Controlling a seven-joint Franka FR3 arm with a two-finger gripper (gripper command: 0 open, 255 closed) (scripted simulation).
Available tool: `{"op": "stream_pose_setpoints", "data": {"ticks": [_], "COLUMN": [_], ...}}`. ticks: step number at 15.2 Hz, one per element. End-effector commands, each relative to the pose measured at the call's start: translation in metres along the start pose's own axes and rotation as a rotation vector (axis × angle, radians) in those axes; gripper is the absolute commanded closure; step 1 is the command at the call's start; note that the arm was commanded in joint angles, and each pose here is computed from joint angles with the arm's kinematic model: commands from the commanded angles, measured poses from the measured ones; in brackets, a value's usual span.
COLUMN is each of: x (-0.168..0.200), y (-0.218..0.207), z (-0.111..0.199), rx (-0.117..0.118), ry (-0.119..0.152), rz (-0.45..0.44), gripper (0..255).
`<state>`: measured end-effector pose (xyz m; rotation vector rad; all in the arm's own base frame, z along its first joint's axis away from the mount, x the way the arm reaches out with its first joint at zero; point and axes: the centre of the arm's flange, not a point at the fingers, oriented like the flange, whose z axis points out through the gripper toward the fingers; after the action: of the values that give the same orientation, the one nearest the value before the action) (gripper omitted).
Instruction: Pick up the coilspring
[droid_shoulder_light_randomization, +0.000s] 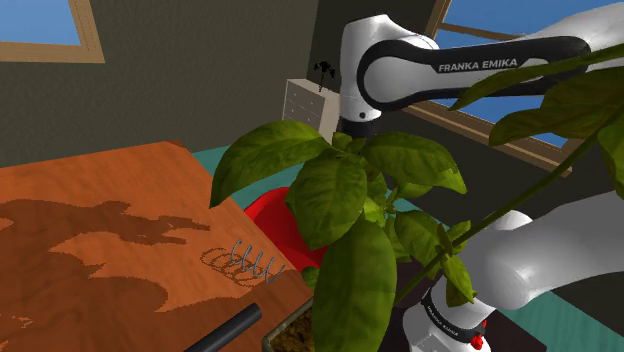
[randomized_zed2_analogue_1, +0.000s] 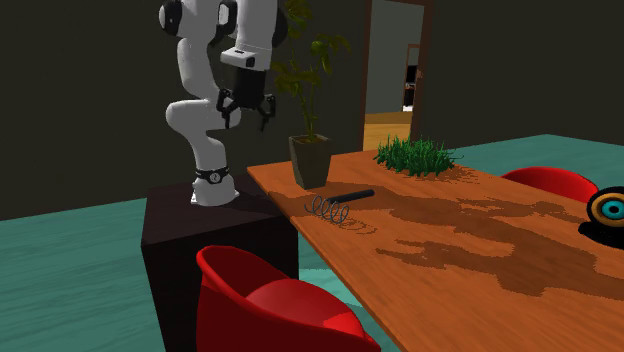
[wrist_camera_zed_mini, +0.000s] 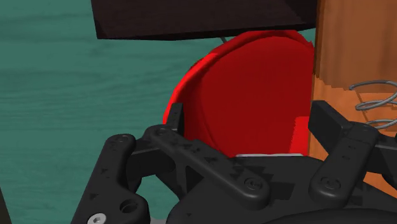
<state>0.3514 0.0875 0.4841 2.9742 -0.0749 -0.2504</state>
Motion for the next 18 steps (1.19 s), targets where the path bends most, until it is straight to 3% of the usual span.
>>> {"op": "stream_pose_setpoints", "data": {"ticks": [1,18], "x": [0.013,0.117], "y": [-0.021,-0.192], "z": [0.012,0.12], "rx": [0.007,0.055], "ry": [-0.013,-0.129], "rz": [0.001,0.003], "gripper": [0,0]}}
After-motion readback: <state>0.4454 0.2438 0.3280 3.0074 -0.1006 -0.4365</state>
